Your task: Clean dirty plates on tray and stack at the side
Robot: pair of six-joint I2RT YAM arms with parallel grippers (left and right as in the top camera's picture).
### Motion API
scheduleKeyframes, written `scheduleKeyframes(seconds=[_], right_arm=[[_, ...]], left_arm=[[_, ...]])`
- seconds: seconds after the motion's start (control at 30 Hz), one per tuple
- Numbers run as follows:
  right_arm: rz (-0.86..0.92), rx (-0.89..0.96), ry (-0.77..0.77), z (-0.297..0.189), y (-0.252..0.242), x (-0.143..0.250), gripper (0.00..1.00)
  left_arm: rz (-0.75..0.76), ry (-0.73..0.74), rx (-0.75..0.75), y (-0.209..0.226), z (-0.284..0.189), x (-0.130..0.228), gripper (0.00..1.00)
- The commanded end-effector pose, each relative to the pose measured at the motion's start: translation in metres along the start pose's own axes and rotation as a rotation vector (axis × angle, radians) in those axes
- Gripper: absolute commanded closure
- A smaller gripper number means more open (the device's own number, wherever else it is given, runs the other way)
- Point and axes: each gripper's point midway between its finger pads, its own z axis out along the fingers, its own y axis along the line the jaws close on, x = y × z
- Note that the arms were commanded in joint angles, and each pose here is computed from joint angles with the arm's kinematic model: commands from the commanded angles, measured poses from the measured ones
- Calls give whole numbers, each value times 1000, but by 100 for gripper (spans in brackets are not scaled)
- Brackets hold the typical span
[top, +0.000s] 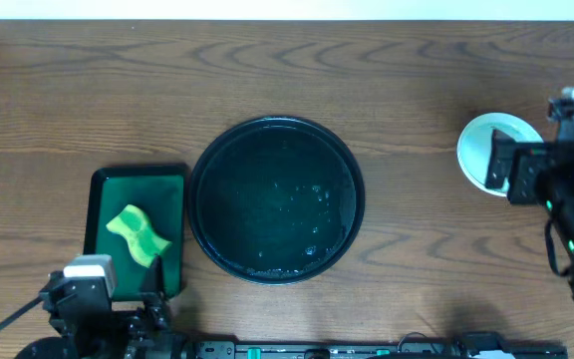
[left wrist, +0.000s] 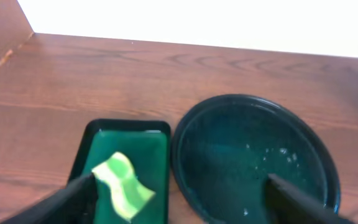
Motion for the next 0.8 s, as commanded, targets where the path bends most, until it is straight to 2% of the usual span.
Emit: scheduleKeyframes(seconds=[0.0,0.2,0.77], right_arm=[[-36,2,-25,-10,-1,-1,1],[-36,1,-9,-14,-1,5,1],[-42,-4,37,-14,-1,16,1]], left_arm=[[-16,19,-4,1,-2,6,12],[-58,196,-26,5,-6,49,11],[-61,204,-22,5,-7,51,11]])
